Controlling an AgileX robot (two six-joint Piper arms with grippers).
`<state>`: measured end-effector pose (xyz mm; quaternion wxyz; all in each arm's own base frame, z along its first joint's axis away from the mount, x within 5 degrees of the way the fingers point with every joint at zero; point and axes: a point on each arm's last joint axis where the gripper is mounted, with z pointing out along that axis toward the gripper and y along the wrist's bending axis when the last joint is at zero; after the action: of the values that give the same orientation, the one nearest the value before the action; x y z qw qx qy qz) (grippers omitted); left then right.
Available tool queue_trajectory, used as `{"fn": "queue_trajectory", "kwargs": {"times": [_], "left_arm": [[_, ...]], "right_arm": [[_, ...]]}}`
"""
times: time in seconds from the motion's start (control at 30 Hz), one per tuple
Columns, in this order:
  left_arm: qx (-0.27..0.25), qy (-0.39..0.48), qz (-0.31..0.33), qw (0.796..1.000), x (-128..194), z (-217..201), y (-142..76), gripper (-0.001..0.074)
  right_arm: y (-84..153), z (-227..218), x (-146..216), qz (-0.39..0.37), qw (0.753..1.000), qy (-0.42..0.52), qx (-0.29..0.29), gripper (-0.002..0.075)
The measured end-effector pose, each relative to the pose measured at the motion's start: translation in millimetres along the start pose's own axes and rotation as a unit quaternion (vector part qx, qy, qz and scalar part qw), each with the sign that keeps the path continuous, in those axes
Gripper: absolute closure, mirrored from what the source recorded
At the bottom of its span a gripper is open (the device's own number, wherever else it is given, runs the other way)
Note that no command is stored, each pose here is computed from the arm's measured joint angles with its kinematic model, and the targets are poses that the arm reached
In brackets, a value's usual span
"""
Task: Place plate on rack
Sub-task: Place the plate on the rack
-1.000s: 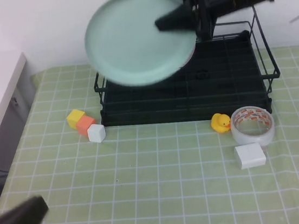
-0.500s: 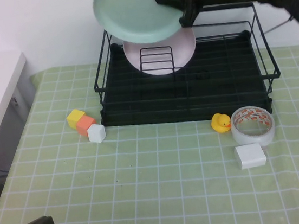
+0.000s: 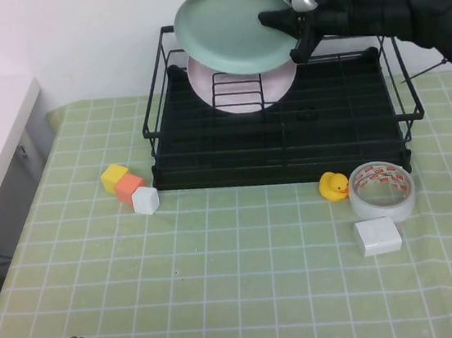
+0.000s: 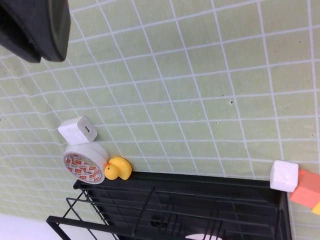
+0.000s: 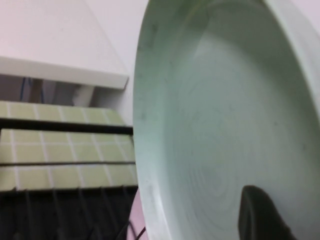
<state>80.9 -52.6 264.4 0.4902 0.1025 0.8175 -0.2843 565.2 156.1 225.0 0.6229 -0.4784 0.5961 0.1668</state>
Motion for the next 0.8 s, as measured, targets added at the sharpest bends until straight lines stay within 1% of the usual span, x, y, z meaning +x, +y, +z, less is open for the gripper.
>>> {"fn": "queue_trajectory", "kwargs": {"times": [0.07, 0.23, 0.4, 0.8], "left_arm": [[-0.001, 0.001, 0.0, 1.0, 0.6, 0.2, 0.3, 0.0736], [-0.01, 0.008, -0.012, 1.0, 10.0, 4.0, 5.8, 0.0736], [-0.017, 0.003, -0.018, 1.0, 11.8, 5.2, 8.2, 0.0736], [-0.026, -0.005, -0.021, 0.999, 11.9, 5.7, 10.4, 0.0736]], "right_arm": [[-1.8, 0.0, -1.7, -0.01, 1.0, -0.009, 0.01, 0.0586], [-5.0, 1.3, -2.2, -0.007, 0.999, -0.025, 0.034, 0.0587], [-2.6, 4.9, 8.2, -0.017, 0.999, -0.026, 0.037, 0.0587], [5.8, 13.5, 36.8, 0.011, 0.999, -0.022, 0.036, 0.0587]]}}
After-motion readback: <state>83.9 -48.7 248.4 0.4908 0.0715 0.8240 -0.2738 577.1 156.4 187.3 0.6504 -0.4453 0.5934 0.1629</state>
